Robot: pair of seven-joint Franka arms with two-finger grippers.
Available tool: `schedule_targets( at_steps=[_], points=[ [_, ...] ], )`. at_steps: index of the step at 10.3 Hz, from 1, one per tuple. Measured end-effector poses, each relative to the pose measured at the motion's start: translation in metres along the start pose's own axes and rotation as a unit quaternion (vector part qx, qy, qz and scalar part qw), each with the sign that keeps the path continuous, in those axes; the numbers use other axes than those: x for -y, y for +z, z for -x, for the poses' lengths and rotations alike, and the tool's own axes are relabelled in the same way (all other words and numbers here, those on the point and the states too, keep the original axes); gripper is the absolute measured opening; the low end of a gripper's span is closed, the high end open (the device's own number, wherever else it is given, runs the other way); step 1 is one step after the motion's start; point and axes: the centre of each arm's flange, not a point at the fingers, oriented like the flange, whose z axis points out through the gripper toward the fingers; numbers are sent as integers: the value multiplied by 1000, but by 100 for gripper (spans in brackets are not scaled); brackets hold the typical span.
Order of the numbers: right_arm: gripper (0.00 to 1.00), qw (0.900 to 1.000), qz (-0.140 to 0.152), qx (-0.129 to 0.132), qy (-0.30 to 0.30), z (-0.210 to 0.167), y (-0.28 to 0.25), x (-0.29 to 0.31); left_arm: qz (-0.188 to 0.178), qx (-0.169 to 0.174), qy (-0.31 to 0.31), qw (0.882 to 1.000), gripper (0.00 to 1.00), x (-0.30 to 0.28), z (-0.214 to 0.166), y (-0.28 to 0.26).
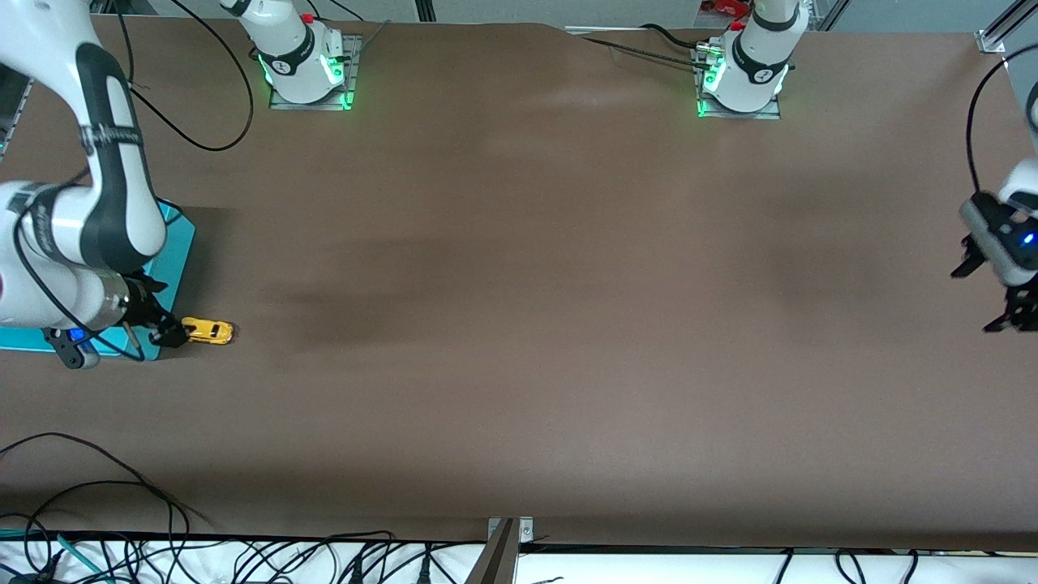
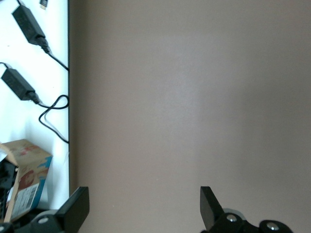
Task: Wind up and store yellow beetle car
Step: 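Reach the right gripper to the car while the left gripper rises, then grasp the car with the right gripper and lift it over the box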
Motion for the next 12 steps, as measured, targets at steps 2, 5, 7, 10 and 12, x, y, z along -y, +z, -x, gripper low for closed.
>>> schedule_targets(
  at_steps=[2,5,7,10,12],
  points=[
    [100,997,-2,-5,74,-9,31,7,6,-5,-38,999,100,-15,-3,-47],
    [100,987,-18,-13,156,-19,56,8,27,-9,-158,987,100,-38,-8,-99],
    [100,982,-32,-19,185,-24,72,1,45,-6,-245,968,100,-45,-12,-125],
    [100,976,-49,-25,210,-21,113,-14,80,7,-402,912,100,-48,-48,-171],
    [95,973,-59,-29,221,-16,131,-20,99,26,-489,866,100,-52,-88,-184]
  ],
)
